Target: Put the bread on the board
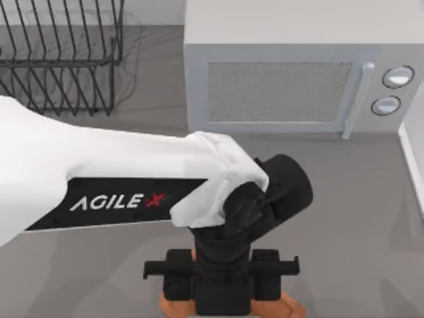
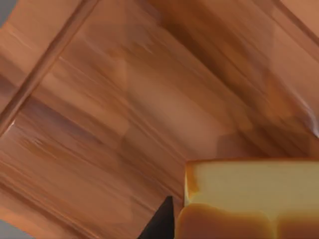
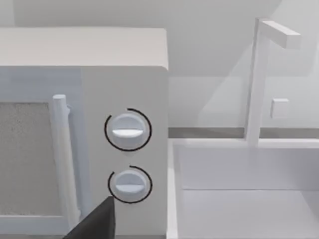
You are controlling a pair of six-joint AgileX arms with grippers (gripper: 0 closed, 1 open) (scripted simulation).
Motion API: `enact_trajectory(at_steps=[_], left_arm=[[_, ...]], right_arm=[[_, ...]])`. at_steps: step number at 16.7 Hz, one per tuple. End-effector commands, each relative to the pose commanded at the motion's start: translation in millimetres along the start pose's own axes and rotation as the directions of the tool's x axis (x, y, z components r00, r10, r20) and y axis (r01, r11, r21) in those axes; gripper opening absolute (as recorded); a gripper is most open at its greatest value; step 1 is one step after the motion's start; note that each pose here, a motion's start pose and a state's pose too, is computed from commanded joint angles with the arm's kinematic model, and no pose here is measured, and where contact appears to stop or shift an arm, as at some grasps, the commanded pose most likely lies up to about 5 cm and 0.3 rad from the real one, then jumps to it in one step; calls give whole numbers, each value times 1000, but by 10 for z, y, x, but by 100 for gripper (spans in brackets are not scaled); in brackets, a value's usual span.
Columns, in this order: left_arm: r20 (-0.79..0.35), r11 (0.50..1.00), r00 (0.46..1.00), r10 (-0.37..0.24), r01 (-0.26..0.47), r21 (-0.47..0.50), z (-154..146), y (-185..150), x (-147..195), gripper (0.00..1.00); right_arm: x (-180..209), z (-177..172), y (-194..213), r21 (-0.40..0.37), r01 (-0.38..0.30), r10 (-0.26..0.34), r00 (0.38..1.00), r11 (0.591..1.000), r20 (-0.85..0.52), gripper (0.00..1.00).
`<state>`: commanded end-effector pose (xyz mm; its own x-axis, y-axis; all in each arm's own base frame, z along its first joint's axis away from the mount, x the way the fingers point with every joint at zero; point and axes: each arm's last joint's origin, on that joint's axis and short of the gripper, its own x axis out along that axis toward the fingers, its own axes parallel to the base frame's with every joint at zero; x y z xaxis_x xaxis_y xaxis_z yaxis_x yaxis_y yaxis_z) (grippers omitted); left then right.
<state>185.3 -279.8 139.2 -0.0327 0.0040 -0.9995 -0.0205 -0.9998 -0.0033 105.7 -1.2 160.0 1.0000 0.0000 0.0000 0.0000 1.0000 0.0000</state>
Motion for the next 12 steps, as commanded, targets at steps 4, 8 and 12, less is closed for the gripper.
enact_trajectory(at_steps=[4, 8, 12], left_arm=[[0, 1000, 1000, 0, 0, 0, 0, 0, 0, 83], [0, 1000, 1000, 0, 0, 0, 0, 0, 0, 100], [0, 1000, 1000, 0, 0, 0, 0, 0, 0, 100]], right_arm=[[0, 0, 0, 0, 0, 0, 1000, 1000, 0, 100], [0, 0, 0, 0, 0, 0, 1000, 1000, 0, 100], [0, 0, 0, 0, 0, 0, 1000, 1000, 0, 100]])
